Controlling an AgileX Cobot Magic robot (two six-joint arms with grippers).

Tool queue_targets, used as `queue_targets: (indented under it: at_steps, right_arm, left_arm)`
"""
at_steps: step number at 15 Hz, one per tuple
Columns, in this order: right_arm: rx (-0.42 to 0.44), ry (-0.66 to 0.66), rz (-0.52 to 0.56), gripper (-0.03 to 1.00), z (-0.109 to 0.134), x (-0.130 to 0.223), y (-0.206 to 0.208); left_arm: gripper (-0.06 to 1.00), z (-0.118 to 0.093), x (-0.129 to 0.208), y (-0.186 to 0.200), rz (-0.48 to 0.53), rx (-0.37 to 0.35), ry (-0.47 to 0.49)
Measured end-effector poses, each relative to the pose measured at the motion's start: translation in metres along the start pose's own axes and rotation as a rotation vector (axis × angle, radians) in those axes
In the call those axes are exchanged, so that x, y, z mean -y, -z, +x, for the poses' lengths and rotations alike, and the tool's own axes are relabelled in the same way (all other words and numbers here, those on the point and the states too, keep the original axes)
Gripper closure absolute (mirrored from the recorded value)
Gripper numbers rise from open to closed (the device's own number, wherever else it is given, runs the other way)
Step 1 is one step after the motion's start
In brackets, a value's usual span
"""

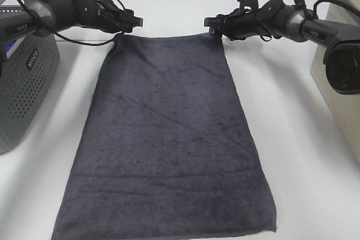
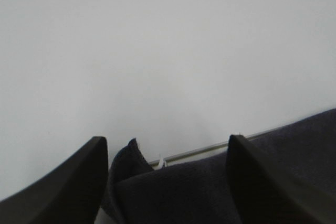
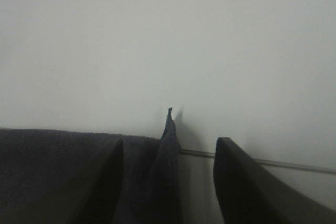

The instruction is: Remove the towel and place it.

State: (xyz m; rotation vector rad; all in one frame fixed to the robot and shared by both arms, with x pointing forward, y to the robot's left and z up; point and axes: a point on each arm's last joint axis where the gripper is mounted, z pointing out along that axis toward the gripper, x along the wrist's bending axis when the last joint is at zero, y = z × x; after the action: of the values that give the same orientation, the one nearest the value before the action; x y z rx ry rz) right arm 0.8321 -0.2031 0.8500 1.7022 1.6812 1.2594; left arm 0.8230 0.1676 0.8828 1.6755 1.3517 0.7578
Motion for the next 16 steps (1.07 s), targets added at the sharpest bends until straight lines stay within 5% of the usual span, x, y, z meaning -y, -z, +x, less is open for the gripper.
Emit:
queue_targets:
  at_steps: [4,11,13,16]
  right_arm:
    - [0.005,0.104,-0.075,0.45,0.01,-0.003,-0.003]
    - [0.025,0.102,-0.085,0.53,0.005,0.018,-0.018]
    - [0.018,0.105,-0.09,0.64,0.007,0.016,-0.018]
    - [0.006,0.138,-0.066,0.93,0.008,0.02,-0.019]
  left_arm:
    - [0.33,0.002,0.014,-0.008,-0.007,-0.009,-0.002]
    - [0.33,0.003,0.021,-0.014,-0.041,-0.02,-0.002]
    - [0.39,0.003,0.023,-0.015,-0.048,-0.022,-0.002]
    - [0.63,0.003,0.027,-0.016,-0.021,-0.019,-0.006]
